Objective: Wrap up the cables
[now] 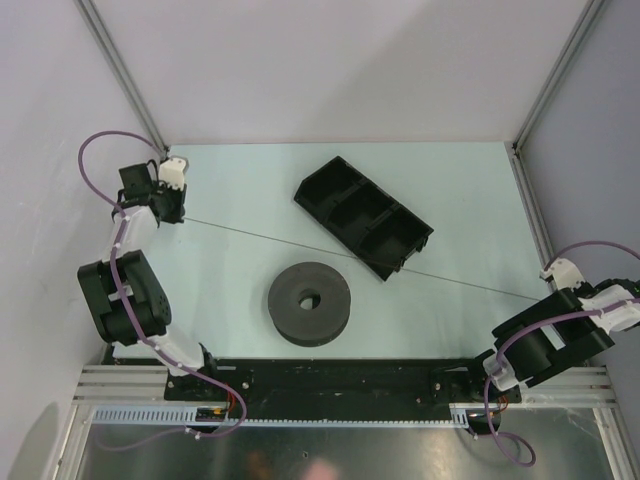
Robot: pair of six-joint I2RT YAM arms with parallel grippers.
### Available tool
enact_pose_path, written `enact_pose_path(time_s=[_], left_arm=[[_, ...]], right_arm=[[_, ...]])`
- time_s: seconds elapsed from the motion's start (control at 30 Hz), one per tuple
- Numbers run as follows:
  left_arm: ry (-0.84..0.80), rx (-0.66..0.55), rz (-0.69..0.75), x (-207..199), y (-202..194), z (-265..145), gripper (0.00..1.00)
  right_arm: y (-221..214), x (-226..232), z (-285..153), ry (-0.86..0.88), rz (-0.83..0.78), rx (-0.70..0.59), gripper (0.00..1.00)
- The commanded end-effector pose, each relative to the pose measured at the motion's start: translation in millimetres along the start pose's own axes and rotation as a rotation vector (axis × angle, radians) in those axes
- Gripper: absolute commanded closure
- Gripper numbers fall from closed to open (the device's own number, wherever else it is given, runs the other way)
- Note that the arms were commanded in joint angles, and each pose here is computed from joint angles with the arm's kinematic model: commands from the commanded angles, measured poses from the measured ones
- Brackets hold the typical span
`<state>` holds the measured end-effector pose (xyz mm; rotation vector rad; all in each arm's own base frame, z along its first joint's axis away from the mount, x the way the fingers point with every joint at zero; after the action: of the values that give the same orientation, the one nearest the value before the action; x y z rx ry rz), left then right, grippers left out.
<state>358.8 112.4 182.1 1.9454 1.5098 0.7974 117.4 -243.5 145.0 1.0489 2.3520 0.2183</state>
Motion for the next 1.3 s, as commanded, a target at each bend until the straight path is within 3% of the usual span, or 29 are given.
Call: enact_pose_path(time_s=[0.0, 0.33, 0.63, 0.93, 1.1, 1.27], left_arm=[[0.307, -0.062, 0.085, 65, 14, -13, 1.00], [0.335, -0.042, 0.130, 71, 8, -11, 1.00], [0.271, -0.100, 0.092, 44, 14, -17, 1.00], [0.372, -0.076, 0.138, 94, 12, -29, 1.00], [0.270, -0.155, 0.111, 57, 26, -37, 1.00], [0.077, -0.317, 0.020, -2, 64, -62, 1.00]], right_arm=[[-20, -40, -17, -0.175, -0.081, 0.173, 1.00], [-28, -46, -14, -0.192, -0.092, 0.197, 1.00], [35, -24, -17, -0.134, -0.097, 0.070, 1.00], [-6, -43, -8, -0.181, -0.107, 0.171, 1.00], [27, -23, -7, -0.091, -0.075, 0.094, 1.00], [72, 13, -14, 0.062, -0.108, 0.003, 1.00]])
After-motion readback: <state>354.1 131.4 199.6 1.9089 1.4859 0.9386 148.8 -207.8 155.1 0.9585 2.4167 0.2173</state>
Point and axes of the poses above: each gripper's point midway between its finger pads, its own z axis out along the fingers, its own x axis along the line the jaws close on, y = z × x, the point moved 8 cm from there along -z, back along the fingers, and after that the axes turned 1 degree about -z, right-handed, at the moved point
